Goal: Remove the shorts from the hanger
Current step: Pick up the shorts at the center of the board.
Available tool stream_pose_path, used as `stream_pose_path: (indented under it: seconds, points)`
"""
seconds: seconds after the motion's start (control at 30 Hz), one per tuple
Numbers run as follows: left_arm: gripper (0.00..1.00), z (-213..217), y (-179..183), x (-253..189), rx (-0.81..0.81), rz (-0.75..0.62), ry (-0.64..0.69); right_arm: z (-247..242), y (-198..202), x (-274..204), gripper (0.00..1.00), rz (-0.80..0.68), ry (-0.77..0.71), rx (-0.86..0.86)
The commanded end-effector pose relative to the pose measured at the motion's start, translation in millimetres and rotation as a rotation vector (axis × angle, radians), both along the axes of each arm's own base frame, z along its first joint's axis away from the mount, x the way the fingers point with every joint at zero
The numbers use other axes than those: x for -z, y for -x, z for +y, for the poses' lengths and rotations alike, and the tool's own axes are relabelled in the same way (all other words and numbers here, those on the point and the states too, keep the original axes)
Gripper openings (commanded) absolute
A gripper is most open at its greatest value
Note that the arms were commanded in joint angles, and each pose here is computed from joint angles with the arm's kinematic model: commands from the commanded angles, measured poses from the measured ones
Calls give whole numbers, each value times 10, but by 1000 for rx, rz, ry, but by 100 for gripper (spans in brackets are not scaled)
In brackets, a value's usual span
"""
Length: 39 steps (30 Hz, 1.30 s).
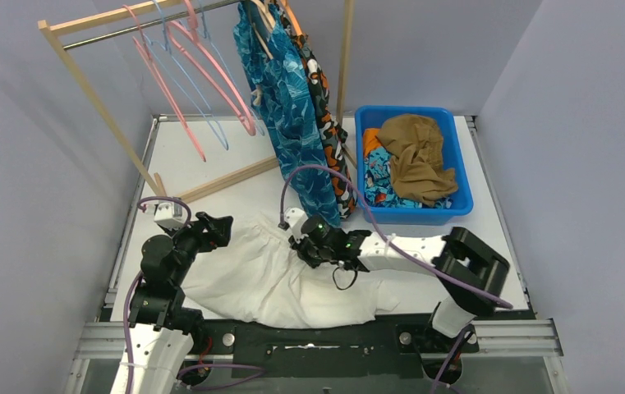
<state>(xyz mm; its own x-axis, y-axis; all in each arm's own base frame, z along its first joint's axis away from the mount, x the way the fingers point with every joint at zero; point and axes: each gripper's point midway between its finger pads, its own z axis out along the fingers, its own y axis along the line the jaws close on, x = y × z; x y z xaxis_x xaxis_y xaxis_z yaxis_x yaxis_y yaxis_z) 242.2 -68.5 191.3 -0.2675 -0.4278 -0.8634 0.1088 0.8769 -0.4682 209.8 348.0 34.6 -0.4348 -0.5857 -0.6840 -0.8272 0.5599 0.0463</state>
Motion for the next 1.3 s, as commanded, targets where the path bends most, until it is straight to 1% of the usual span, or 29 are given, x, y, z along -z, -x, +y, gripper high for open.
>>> stream_pose_path:
  seconds: [0.0,0.07,0.23,0.27,0.33,0.4,0.43,0.5,0.57,0.63,0.7,0.77,0.83,0.87,0.97,1.0,1.1,1.17,1.2,1.27]
  points:
    - [80,3,-25,-320,4,-90,0,-158,-286,-878,0,-268,-100,69]
    - [80,6,-22,-329,3,-93,1,-341,-322,-1162,0,-336,-133,102]
    - [80,-5,-19,-328,8,-95,3,-692,-236,-1891,0,-530,-240,66]
    - [80,-10,-19,-333,11,-97,4,-734,-210,-2013,0,-557,-268,64]
    - [80,-13,-19,-329,13,-97,4,-722,-119,-2185,1,-567,-330,21]
    - [80,-12,-20,-329,13,-97,4,-589,-11,-2189,2,-523,-359,-52]
    - [80,-9,-21,-329,11,-97,4,-478,53,-2136,3,-471,-374,-89]
    - [80,-6,-21,-327,10,-97,4,-209,228,-1895,8,-339,-376,-178]
    - [80,-2,-22,-326,7,-95,3,50,424,-1528,11,-219,-327,-243]
    - [80,0,-22,-325,6,-93,3,200,531,-1298,13,-146,-305,-245]
    - [80,4,-25,-317,4,-91,1,277,583,-1165,20,-75,-319,-215]
    - [80,-2,-26,-314,7,-89,2,286,608,-1107,24,-33,-331,-184]
    - [80,-9,-26,-313,11,-89,3,233,564,-1092,45,-34,-321,-134]
    - [80,-9,-26,-315,11,-90,3,190,529,-1091,53,-40,-312,-101]
    - [80,-10,-25,-318,11,-91,3,30,408,-1169,68,-92,-295,-10]
    - [80,-8,-25,-318,10,-92,3,-33,346,-1215,74,-116,-296,38]
    - [80,-9,-23,-316,11,-92,3,-298,119,-1322,84,-179,-284,240]
    - [80,-7,-24,-315,10,-92,3,-446,36,-1338,93,-189,-286,349]
    - [80,-10,-23,-315,11,-92,3,-518,1,-1337,95,-182,-288,414]
    - [80,-9,-25,-312,11,-91,2,-629,-42,-1313,97,-156,-301,527]
